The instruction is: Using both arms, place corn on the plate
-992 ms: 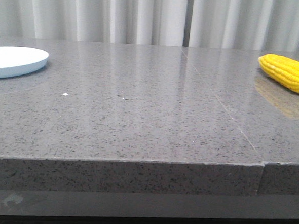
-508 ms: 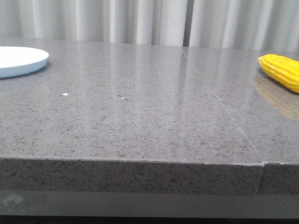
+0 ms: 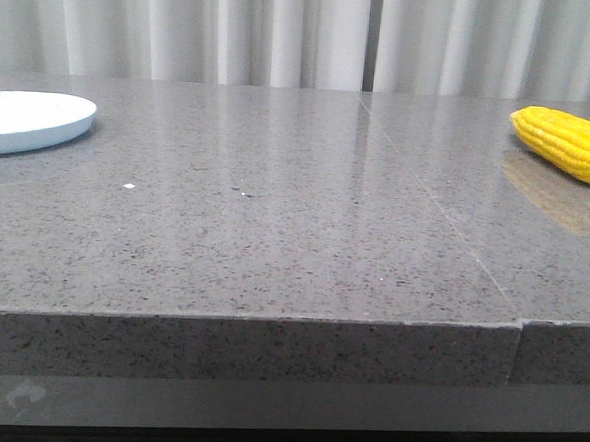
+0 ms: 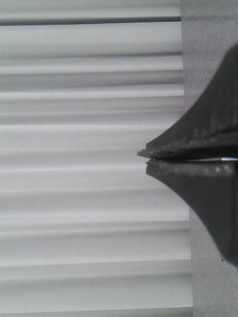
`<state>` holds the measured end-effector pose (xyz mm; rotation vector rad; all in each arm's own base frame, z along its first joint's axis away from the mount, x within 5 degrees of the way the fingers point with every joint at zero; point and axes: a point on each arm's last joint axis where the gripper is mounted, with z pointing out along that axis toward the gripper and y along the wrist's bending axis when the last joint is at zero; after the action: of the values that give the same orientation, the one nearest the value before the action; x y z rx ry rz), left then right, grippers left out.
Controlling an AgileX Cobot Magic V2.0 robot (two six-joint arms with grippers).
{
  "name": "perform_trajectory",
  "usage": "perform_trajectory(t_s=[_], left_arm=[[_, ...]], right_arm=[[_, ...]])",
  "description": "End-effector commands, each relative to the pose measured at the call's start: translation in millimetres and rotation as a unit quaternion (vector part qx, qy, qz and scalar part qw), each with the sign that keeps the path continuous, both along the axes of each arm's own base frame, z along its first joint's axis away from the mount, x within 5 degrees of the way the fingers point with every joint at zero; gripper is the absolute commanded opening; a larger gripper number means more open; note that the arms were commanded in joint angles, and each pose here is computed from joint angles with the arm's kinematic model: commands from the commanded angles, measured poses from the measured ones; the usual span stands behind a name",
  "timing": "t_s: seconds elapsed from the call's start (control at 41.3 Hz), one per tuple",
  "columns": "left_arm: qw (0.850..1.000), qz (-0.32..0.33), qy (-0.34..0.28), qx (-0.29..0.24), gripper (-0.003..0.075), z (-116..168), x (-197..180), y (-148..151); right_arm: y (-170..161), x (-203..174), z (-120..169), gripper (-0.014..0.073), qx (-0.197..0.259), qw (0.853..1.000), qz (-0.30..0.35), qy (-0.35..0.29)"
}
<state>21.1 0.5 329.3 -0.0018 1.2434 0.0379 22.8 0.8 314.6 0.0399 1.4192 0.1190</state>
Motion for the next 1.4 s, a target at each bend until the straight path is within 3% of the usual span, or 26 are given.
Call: perform_trajectory(t_s=[0.0, 0.194, 0.339, 0.581, 0.944, 1.065, 1.21, 1.283, 1.38], left_arm=[[1.0, -0.002, -0.01, -0.004, -0.002, 36, -4, 0], [0.998, 0.0, 0.068, -0.001, -0.002, 76, 8, 0], [0.989, 0.002, 0.151, 0.0, -0.002, 82, 30, 1], [0.969, 0.0, 0.246, -0.005, -0.002, 67, 61, 1], [0.956, -0.003, 0.293, -0.01, -0.0016, 55, 86, 1], [0.952, -0.003, 0.305, -0.01, 0.0096, 53, 91, 2], [0.948, -0.003, 0.318, -0.01, 0.0417, 49, 98, 2], [0.945, -0.003, 0.326, -0.011, 0.0505, 48, 102, 2], [0.941, -0.002, 0.337, -0.01, 0.0514, 44, 108, 2]], right_arm=[[0, 0, 32, -0.0068, -0.004, 1.0, -0.004, -0.019], [0, 17, 68, -0.0068, -0.007, 0.999, -0.004, 0.051], [1, 38, 79, -0.0068, -0.01, 0.993, -0.005, 0.121], [3, 77, 67, -0.0068, -0.014, 0.977, -0.004, 0.211], [4, 114, 49, -0.0052, -0.032, 0.957, -0.002, 0.287], [5, 122, 43, 0.0129, -0.043, 0.951, 0.0, 0.305], [5, 127, 40, 0.0509, -0.047, 0.948, 0.001, 0.316], [5, 130, 38, 0.0595, -0.047, 0.946, 0.001, 0.322], [5, 130, 38, 0.0615, -0.047, 0.945, 0.001, 0.323]])
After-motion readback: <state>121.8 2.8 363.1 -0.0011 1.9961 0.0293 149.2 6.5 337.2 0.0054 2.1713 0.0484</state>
